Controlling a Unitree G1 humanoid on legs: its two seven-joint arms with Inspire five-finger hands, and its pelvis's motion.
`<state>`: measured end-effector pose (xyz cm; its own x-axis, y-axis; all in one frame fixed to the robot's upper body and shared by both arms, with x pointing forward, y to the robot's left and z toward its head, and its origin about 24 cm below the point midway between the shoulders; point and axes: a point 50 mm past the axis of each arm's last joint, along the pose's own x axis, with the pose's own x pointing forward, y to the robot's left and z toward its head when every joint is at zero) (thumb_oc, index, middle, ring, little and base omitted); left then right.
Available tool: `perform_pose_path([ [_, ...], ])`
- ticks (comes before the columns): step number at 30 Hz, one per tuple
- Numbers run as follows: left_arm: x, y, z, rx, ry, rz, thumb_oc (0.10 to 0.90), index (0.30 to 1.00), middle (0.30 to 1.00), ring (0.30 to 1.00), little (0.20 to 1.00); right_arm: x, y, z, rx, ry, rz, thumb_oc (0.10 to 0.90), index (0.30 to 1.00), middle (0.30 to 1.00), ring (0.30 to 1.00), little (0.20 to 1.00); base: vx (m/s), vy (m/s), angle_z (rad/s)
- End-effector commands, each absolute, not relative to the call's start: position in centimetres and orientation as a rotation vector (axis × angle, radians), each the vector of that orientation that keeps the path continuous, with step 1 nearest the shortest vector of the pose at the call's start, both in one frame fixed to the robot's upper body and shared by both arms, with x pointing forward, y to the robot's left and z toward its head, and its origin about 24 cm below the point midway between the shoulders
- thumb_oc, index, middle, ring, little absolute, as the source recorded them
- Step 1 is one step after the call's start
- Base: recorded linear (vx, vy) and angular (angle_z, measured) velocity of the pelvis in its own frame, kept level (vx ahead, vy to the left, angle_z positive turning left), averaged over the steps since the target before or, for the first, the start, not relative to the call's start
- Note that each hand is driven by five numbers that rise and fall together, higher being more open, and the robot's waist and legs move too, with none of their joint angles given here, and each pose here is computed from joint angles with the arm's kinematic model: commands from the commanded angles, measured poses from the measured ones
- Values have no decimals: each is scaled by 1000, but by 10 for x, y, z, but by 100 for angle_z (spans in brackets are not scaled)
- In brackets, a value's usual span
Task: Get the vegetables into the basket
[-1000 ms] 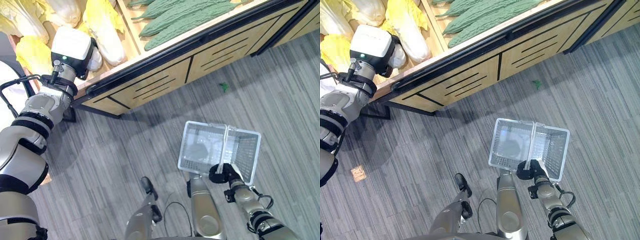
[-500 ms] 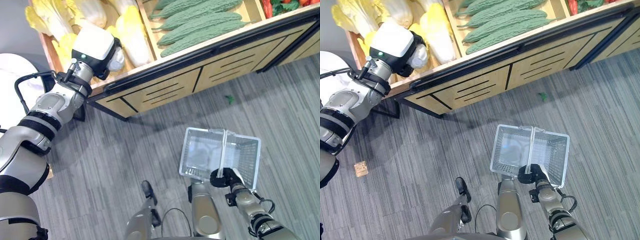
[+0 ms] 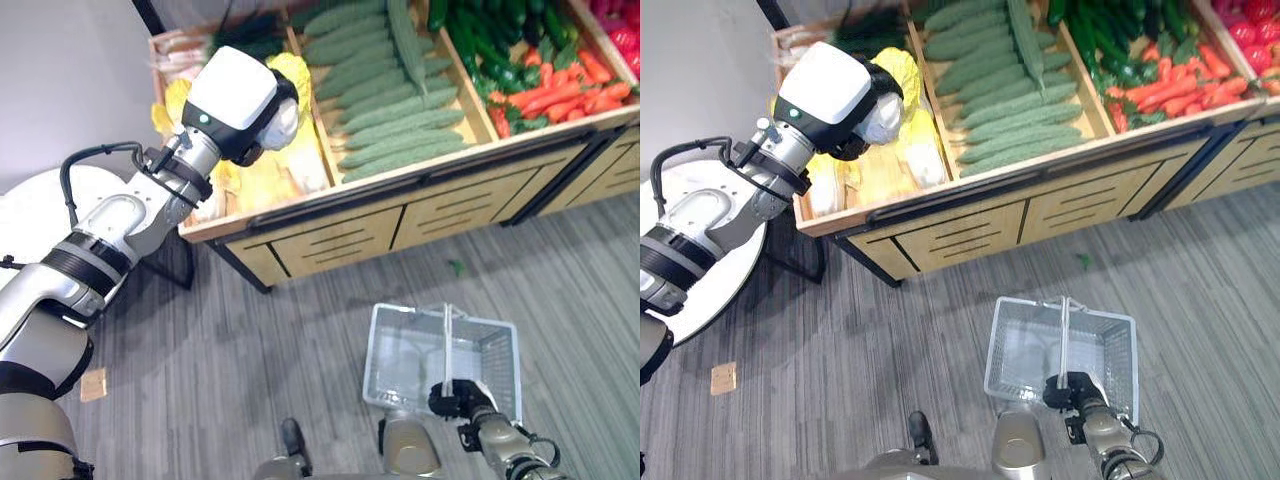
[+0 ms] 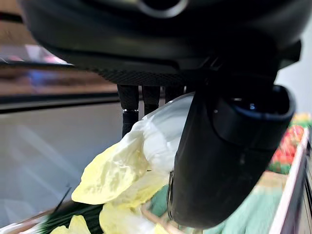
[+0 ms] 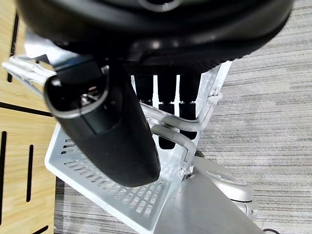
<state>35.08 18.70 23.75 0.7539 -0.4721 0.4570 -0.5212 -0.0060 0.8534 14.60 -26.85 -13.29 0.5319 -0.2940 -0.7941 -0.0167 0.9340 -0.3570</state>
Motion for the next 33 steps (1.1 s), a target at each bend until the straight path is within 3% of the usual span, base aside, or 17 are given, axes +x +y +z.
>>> perform_pose_path([
  [1, 341, 210, 291, 1508, -902, 281, 400, 300, 300, 300, 300, 121, -274, -139, -373, 1053, -166, 400, 300, 300, 300, 300, 18, 52, 13],
  [10, 319, 184, 232, 1120, -844, 100, 400, 300, 300, 300, 300, 113, -266, -146, -328, 1121, -176, 400, 300, 300, 300, 300, -8, 60, 13],
  [12, 307, 172, 218, 963, -820, -14, 400, 300, 300, 300, 300, 113, -263, -147, -311, 1127, -174, 400, 300, 300, 300, 300, 7, 51, 7],
  [17, 296, 169, 195, 814, -743, -53, 400, 300, 300, 300, 300, 116, -255, -148, -293, 1114, -165, 400, 300, 300, 300, 300, -17, 51, 3],
  [24, 266, 147, 123, 121, -419, -186, 400, 300, 300, 300, 300, 130, -238, -148, -69, 1045, -309, 400, 300, 300, 300, 300, -63, 61, 0],
  [33, 262, 156, 117, 130, -387, -100, 400, 300, 300, 300, 300, 133, -234, -148, -58, 1031, -343, 400, 300, 300, 300, 300, -30, 43, 1],
])
